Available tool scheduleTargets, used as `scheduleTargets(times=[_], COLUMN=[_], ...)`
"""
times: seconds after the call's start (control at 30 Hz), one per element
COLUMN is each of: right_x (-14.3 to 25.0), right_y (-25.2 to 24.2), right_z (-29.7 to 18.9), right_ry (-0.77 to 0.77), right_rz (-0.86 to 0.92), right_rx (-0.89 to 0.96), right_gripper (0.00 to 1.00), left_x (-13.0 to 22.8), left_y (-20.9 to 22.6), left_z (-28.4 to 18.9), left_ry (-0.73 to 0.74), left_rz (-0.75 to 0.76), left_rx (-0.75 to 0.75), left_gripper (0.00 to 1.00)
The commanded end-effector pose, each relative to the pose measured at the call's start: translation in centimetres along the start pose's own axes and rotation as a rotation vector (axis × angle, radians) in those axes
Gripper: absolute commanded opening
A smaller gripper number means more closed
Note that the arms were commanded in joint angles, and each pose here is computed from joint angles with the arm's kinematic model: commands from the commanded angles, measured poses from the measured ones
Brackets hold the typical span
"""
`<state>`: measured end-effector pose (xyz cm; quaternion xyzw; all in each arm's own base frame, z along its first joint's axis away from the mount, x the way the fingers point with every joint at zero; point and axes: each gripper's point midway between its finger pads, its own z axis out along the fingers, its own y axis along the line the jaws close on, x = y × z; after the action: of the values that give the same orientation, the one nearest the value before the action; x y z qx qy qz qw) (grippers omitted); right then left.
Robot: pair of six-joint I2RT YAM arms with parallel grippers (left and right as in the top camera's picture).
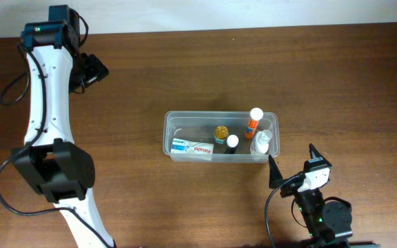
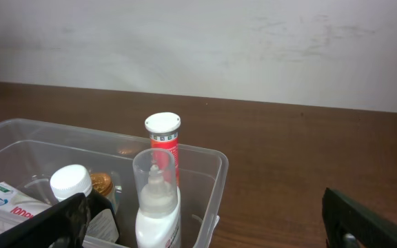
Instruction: Pack container
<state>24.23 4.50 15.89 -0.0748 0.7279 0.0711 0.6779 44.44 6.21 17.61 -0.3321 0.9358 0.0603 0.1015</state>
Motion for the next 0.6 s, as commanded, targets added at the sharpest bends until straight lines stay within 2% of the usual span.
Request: scheduleTargets(times=[0.0, 0.3, 0.43, 0.57], right_x=[0.1, 0.1, 0.1, 0.1], right_y=[0.2, 0.2, 0.2, 0.2], right_z=[0.0, 0.0, 0.0, 0.0], right_ry=[-0.004, -0.003, -0.003, -0.002], right_rz=[-0.004, -0.004, -0.004, -0.004], right_rx=[-0.013, -0.013, -0.013, -0.013], right_gripper=[0.98, 0.98, 0.98, 0.98], left_x=[-0.5, -0.5, -0.2, 1.6], left_y=[0.4, 0.3, 0.3, -0.2], left_z=[-1.5, -1.7, -5.6, -12.9], left_ry=[-0.037, -0.044, -0.116, -0.247], left_rz=[0.003, 0.002, 0.006, 0.037], left_rx=[0.011, 0.016, 0.069, 0.182], left_gripper=[0.99, 1.00, 0.99, 0.99])
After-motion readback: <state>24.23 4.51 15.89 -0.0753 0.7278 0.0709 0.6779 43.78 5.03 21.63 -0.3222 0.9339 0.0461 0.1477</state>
